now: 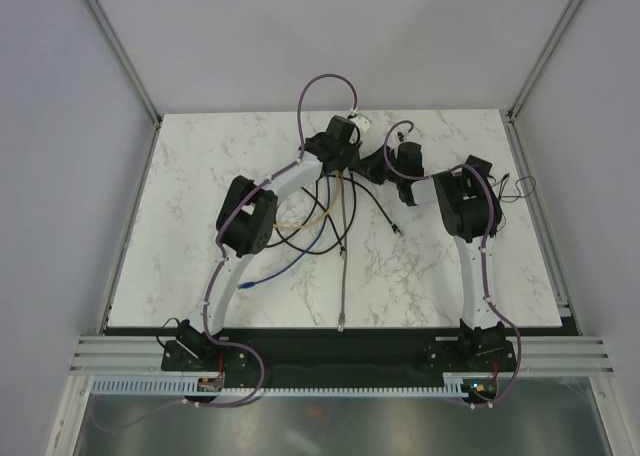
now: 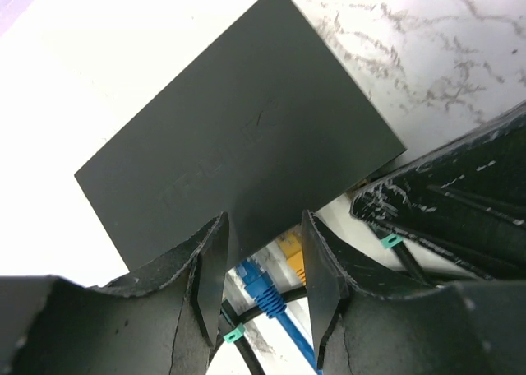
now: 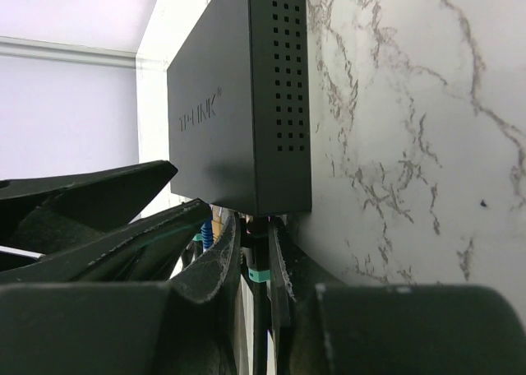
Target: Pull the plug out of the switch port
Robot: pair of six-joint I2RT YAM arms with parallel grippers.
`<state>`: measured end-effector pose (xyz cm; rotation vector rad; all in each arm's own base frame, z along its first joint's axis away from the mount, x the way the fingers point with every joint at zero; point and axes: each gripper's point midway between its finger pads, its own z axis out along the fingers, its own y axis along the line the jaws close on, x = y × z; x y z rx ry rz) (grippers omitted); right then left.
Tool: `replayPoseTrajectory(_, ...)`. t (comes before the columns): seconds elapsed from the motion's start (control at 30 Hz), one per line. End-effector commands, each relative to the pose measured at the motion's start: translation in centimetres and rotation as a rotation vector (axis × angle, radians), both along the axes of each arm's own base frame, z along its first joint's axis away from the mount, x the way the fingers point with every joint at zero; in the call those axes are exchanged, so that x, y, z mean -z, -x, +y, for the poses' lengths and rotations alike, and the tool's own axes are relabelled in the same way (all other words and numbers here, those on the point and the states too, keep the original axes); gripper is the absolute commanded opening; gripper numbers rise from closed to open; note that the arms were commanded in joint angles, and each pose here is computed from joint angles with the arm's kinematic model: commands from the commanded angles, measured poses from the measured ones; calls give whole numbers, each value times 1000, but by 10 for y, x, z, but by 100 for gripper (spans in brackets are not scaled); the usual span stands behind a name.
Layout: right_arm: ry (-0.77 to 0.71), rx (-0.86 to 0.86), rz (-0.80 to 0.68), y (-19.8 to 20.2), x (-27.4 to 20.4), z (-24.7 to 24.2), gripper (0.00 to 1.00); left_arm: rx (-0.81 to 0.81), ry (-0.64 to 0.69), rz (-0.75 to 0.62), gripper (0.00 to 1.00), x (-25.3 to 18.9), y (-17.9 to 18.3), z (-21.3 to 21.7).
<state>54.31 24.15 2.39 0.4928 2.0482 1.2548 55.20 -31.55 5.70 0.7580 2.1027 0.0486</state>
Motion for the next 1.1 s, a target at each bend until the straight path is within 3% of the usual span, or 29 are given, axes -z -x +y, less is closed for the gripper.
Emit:
replayPoseTrajectory(0.0, 30, 32, 71, 3, 30, -13, 0, 22, -20, -20, 49, -3, -8, -4)
replayPoseTrajectory(0.47, 26, 32, 73, 2, 31, -12, 0, 49, 16, 41, 50, 2, 3, -8)
replayPoseTrajectory(0.77, 27, 24, 76, 4, 31, -8, 0, 1, -7, 50, 57, 15, -10, -6)
replayPoseTrajectory(1.07, 182, 43, 115, 14, 39, -3, 0, -12, -7, 77, 60, 21, -15, -7)
